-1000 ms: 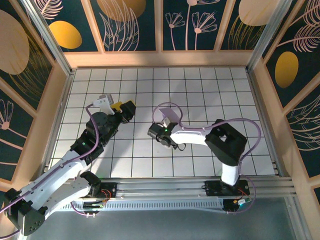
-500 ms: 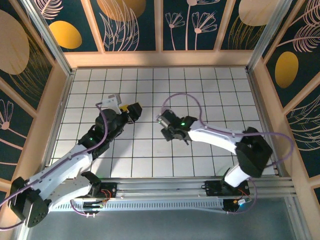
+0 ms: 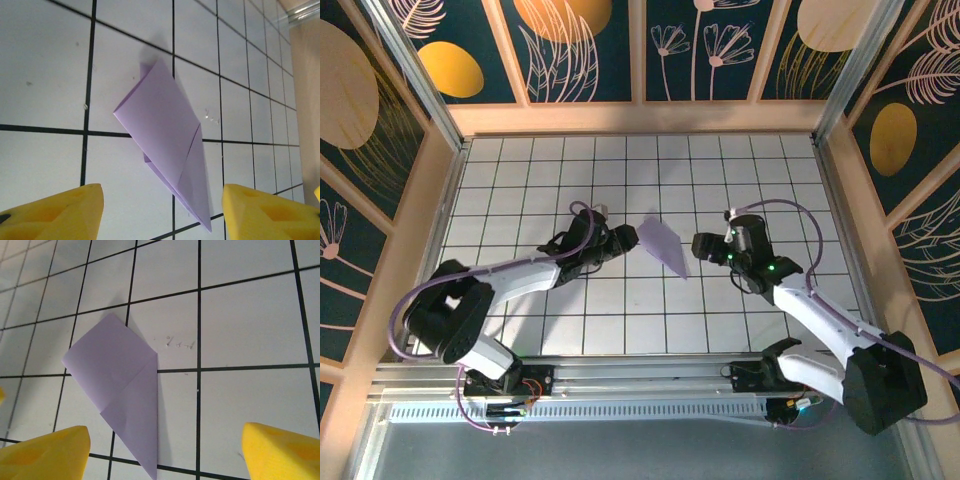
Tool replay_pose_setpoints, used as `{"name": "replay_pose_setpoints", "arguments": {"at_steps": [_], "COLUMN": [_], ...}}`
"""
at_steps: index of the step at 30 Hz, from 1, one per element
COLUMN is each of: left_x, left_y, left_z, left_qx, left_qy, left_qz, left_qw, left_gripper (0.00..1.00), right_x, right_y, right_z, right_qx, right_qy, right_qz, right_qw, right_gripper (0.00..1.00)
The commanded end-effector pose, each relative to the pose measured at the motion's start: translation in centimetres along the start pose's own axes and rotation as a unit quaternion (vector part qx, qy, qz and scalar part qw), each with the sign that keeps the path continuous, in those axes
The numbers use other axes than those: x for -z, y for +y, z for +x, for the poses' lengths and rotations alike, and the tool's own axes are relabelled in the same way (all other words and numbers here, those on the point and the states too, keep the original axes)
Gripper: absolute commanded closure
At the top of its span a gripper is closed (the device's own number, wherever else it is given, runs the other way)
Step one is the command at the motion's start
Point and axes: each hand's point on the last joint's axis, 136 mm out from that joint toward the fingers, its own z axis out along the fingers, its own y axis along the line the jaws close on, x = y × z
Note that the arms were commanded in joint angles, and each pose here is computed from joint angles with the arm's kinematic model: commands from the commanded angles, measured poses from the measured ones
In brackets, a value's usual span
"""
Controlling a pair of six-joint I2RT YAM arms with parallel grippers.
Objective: Fold a paper plane with a square sheet of paper (fold left side to right side)
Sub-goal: Pick up the paper from the center of the table.
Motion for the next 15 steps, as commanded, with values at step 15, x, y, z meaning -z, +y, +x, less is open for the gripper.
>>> {"name": "replay_pose_setpoints", "arguments": {"at_steps": [15], "left_x": [-7.4], "left_y": [0.0], "left_z": [2.0], "left_qx": [0.067], "left_qy": [0.074], "left_qz": [0.011], "left_qw": [0.995], "left_gripper": [0.38], "right_x": [1.1], "right_y": [-0.4], "right_z": [-1.6], "right_qx": [-0.053], "right_qy": [-0.029], "right_qz": [-0.056], "right_qw": [0.997], "right_gripper": [0.21]}}
